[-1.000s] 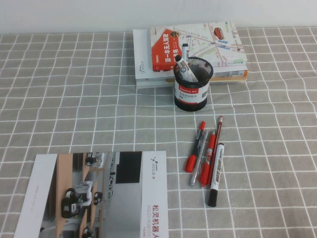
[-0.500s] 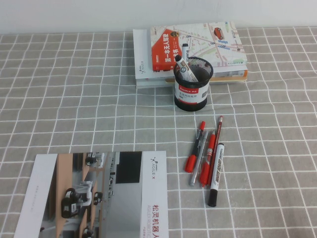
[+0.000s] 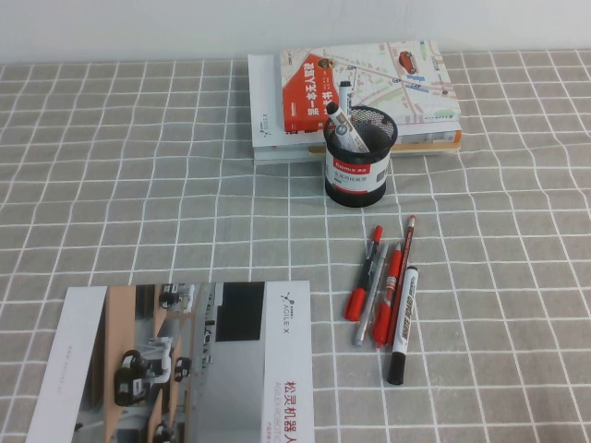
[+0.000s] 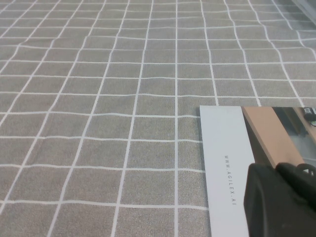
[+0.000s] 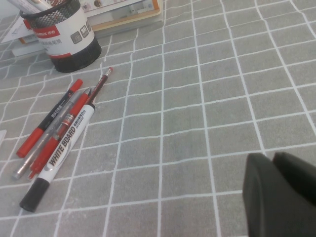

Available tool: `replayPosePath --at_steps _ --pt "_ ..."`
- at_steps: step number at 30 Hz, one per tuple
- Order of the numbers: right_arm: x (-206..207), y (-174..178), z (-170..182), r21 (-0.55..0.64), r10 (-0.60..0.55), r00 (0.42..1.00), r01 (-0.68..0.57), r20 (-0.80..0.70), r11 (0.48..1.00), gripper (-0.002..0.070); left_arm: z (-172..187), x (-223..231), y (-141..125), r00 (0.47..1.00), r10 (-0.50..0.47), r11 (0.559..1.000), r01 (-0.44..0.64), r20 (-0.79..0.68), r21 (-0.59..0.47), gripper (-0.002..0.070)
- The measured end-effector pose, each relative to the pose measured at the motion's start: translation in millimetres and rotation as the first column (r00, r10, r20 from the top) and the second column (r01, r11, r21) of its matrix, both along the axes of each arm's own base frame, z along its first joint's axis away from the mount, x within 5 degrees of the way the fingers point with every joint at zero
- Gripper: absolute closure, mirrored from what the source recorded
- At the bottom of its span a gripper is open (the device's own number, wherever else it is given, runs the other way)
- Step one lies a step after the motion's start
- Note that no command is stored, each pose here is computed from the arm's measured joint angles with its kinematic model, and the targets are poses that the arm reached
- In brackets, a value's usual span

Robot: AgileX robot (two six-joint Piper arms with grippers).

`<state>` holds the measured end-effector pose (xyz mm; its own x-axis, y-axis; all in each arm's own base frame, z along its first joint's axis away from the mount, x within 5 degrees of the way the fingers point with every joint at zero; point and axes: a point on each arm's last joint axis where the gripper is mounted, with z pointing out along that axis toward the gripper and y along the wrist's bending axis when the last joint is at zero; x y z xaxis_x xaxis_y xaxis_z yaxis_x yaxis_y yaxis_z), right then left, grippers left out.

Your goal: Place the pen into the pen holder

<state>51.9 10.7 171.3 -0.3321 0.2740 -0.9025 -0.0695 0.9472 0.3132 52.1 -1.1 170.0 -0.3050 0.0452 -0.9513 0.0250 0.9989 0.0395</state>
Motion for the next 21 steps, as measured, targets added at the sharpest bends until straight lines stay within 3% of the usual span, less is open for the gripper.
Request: replayPosePath --at_steps 7,10,12,15,17,19,21 --pt "0.3 -1.8 -0.2 -0.055 -0.004 1.000 0.004 0.007 0.998 0.0689 0.0 0.0 0.0 1.000 0.000 1.000 0.000 0.000 0.000 0.0678" --pt "0.6 2.1 3.5 0.087 -0.003 1.000 0.001 0.024 0.996 0.0689 0.0 0.0 0.0 1.000 0.000 1.000 0.000 0.000 0.000 0.0678" --pt "0.6 7.5 8.6 0.343 -0.010 1.000 0.002 0.020 0.939 0.0689 0.0 0.0 0.0 1.000 0.000 1.000 0.000 0.000 0.000 0.0678" --pt "0.2 13.8 17.5 0.712 -0.010 1.000 0.018 -0.016 0.702 0.0689 0.0 0.0 0.0 1.000 0.000 1.000 0.000 0.000 0.000 0.0678" --pt "0.2 14.6 21.2 0.811 -0.012 1.000 0.029 -0.027 0.584 0.0689 0.0 0.0 0.0 1.000 0.000 1.000 0.000 0.000 0.000 0.0678" --pt "0.5 14.2 23.0 0.839 -0.018 1.000 0.029 -0.024 0.543 0.0689 0.0 0.0 0.0 1.000 0.000 1.000 0.000 0.000 0.000 0.0678" --pt "0.7 13.6 24.1 0.823 -0.024 1.000 0.014 0.000 0.568 0.0689 0.0 0.0 0.0 1.000 0.000 1.000 0.000 0.000 0.000 0.0678"
